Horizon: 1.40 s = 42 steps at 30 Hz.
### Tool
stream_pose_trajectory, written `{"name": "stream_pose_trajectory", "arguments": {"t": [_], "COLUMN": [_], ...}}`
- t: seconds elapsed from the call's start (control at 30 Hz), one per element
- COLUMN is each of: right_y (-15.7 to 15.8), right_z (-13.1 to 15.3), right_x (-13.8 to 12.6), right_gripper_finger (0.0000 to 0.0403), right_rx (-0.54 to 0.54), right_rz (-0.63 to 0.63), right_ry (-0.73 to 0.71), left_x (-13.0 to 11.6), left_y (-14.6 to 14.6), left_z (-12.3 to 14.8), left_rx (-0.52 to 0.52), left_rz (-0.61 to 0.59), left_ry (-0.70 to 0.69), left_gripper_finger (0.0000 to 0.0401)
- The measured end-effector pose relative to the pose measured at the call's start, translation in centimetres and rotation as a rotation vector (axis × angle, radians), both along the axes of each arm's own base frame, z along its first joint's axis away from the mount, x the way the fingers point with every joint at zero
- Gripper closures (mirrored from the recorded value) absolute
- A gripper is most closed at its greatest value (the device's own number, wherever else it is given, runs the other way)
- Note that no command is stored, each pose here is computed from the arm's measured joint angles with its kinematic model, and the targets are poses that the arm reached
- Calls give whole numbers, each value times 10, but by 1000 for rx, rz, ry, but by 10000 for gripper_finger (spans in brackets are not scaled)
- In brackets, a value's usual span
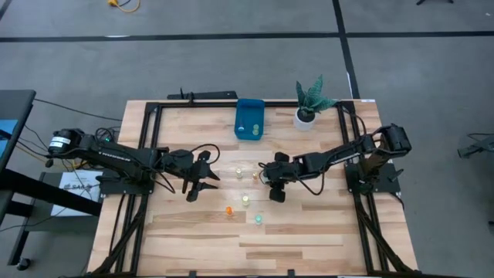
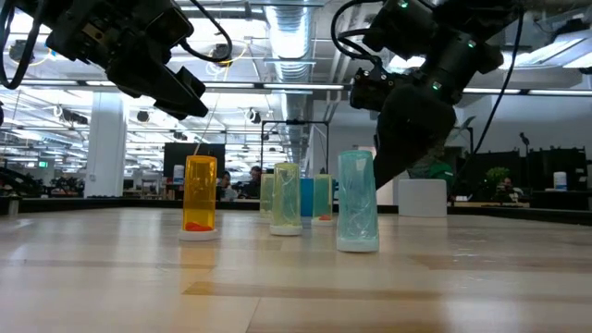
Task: Pick and place pill bottles into a basket
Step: Put the top green pill bottle into the blue container
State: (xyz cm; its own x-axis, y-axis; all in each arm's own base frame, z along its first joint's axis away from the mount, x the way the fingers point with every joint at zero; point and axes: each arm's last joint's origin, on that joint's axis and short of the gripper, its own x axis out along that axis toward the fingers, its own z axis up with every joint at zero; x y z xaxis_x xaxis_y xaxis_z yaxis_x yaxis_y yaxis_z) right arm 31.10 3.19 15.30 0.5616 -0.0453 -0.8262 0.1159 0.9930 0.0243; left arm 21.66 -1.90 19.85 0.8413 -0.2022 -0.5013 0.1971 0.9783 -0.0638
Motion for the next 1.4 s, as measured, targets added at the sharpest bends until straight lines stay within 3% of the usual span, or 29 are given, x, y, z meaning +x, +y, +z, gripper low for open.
{"name": "stream_pose_trajectory", "arguments": {"t": [0.5, 0.7, 0.93, 1.17, 1.4], "right_y": [-47, -86, -145, -205, -246], "right_z": [78, 120, 153, 153, 126], "right_x": [31, 38, 32, 22, 43], "right_gripper_finger": [305, 305, 305, 305, 305], "right_rx": [-112, -175, -160, -112, -90], "right_rz": [31, 9, -13, -94, -98], "right_ry": [45, -7, -113, -131, -95], "left_x": [0, -1, -1, -1, 0], "left_y": [0, 0, 0, 0, 0], "left_z": [0, -2, -2, -1, -1], "left_rx": [1, 14, 20, 21, 21], "left_rz": [2, -5, -9, -9, -10], "left_ry": [1, 17, 17, 12, 6], "left_gripper_finger": [264, 264, 264, 264, 264]}}
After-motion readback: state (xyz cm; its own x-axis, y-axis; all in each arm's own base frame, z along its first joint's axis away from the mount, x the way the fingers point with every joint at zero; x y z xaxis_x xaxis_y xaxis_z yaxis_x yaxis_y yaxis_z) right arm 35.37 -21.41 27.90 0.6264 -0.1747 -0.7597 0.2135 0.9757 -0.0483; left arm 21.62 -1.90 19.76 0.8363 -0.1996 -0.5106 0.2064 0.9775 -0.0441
